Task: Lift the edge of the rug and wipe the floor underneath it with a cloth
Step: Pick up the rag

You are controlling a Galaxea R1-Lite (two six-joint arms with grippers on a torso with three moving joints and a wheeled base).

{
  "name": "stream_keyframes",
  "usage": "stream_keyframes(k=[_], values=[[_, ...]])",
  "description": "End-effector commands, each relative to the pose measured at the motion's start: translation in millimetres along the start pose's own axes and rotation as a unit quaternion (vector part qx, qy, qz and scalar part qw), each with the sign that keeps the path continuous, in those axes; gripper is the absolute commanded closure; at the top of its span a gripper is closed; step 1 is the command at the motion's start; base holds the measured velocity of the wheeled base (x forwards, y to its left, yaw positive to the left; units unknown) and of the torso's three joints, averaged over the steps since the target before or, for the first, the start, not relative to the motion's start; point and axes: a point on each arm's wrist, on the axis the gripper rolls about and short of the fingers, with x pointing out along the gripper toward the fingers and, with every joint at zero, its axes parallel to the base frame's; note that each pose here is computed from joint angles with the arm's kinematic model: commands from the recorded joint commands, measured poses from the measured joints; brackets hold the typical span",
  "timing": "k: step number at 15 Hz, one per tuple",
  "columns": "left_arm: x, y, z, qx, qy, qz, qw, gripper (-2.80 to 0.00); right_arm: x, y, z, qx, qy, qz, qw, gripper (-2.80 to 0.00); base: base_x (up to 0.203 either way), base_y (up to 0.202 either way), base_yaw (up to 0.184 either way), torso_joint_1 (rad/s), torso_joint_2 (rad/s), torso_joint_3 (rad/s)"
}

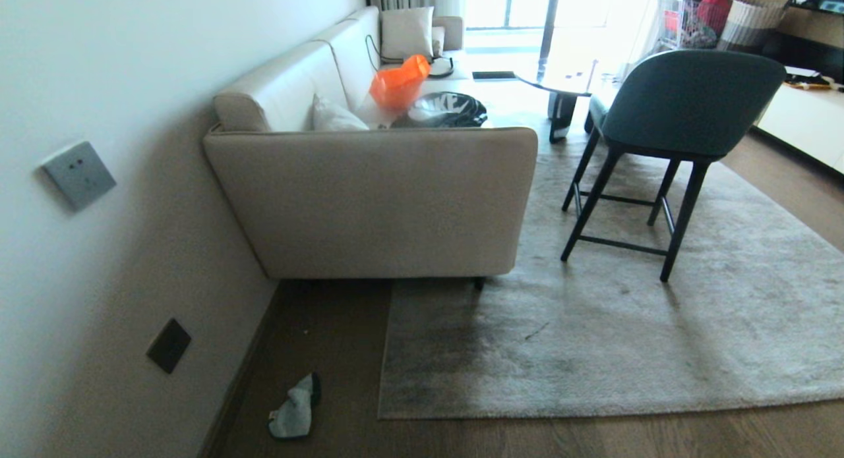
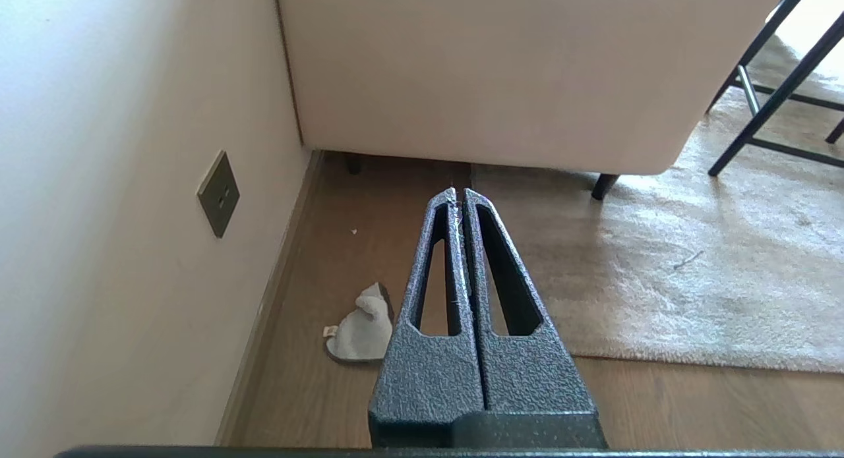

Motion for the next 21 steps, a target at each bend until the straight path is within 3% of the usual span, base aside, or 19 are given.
stream_keyframes(k=[1, 21], values=[[0.1, 0.0, -0.2, 0.0, 0.0, 0.0, 1.0, 0.0, 0.1, 0.0, 0.0, 0.0, 0.001, 0.0, 1.0, 0.0, 0.0, 0.0, 0.0, 0.0, 0.0, 0.0], [0.0, 0.0, 0.0, -0.001, 0.0, 0.0, 1.0, 0.0, 0.1, 0.0, 0.0, 0.0, 0.001, 0.0, 1.0, 0.0, 0.0, 0.0, 0.0, 0.0, 0.0, -0.016]])
